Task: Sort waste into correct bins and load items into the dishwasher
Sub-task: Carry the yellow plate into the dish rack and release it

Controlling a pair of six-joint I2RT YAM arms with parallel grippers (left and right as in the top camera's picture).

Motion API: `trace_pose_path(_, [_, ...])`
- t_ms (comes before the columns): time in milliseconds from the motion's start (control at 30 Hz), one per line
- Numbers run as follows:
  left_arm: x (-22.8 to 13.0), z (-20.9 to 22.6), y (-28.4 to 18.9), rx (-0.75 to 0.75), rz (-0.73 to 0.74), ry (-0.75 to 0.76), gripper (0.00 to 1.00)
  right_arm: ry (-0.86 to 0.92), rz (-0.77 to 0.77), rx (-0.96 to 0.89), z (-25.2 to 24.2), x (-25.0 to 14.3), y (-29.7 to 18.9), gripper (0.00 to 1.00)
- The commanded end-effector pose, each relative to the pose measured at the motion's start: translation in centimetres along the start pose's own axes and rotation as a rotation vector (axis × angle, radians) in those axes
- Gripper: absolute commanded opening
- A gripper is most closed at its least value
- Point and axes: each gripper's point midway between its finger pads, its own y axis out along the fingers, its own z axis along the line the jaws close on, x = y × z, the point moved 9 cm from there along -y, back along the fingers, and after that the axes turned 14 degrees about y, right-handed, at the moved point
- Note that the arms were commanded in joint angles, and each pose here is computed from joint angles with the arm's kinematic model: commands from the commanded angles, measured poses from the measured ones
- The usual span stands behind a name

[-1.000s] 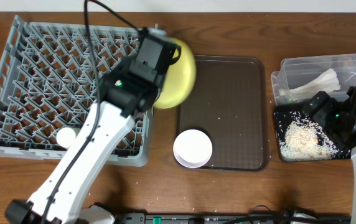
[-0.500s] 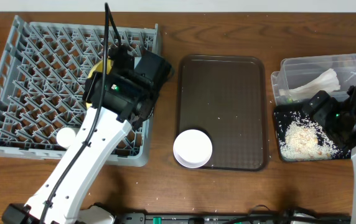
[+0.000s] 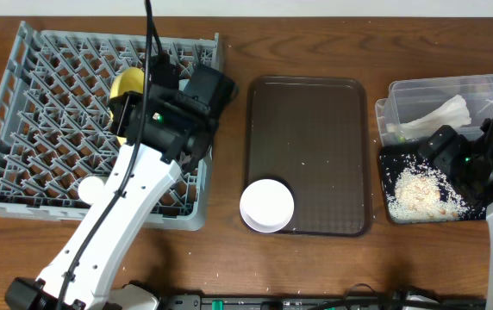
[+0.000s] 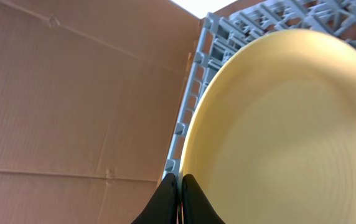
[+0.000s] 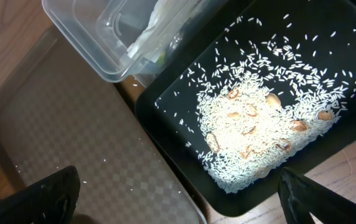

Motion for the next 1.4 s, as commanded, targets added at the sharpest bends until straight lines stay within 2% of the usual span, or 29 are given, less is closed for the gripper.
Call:
trace_pose_path(0, [0.3, 0.4, 1.3, 0.061, 0.035, -0.016, 0.08, 0.014, -0.015, -0.003, -0.1, 0.2, -0.2, 0.99])
trace_pose_path(133, [1.3, 0.6, 3.1, 0.063, 0.043, -0.041, 0.08, 0.014, -0.016, -0.003, -0.1, 0.2, -0.2, 0.99])
trace_pose_path(267, [3.4, -0.5, 4.9, -0.038, -0.009, 0.026, 0.07, 0.014, -0.016, -0.003, -0.1, 0.2, -0.2, 0.99])
trace_pose_path(400, [5.0, -1.1, 6.2, -0.033, -0.040, 0.118, 0.08, 0.014, -0.015, -0.003, -0.1, 0.2, -0.2, 0.99])
trace_pose_path(500, [5.6, -1.7, 7.1, -0.034, -0.038, 0.140, 0.07, 0.014, -0.015, -0.003, -0.1, 0.2, -0.2, 0.99])
trace_pose_path(633, [5.7, -2.8, 7.9, -0.135, -0.060, 0.158, 0.08, 0.014, -0.015, -0.003, -0.1, 0.2, -0.2, 0.99])
trace_pose_path(767, [5.7, -2.6, 7.9, -0.139, -0.060, 0.084, 0.08, 0.014, -0.015, -0.004, -0.1, 0.2, -0.2, 0.99])
trace_pose_path(867, [5.4, -2.1, 7.5, -0.165, -0.061, -0.065, 0.17, 0.014, -0.015, -0.003, -0.1, 0.2, -0.2, 0.99])
trace_pose_path(933, [5.0, -2.1, 6.9, -0.280, -0.089, -0.132, 0.28, 0.014, -0.015, -0.003, -0.1, 0.2, -0.2, 0.99])
trace_pose_path(1033, [4.4, -2.2, 6.0, -0.540, -0.131, -0.264, 0.43, 0.014, -0.016, -0.002, -0.1, 0.2, -0.2, 0.99])
trace_pose_path(1167, [3.4, -2.0, 4.0, -0.908, -0.176, -0.367, 0.50, 0.014, -0.017, -0.002, -0.1, 0.2, -0.2, 0.99])
trace_pose_path(1267, [2.2, -1.2, 2.9, -0.986, -0.182, -0.372, 0.53, 0.011, -0.009, 0.031, 0.2, 0.3, -0.2, 0.99])
trace_pose_path(1367, [0.8, -0.2, 1.8, -1.002, -0.179, -0.368, 0.54, -0.030, 0.133, 0.168, 1.4, -1.1, -0.4, 0.99])
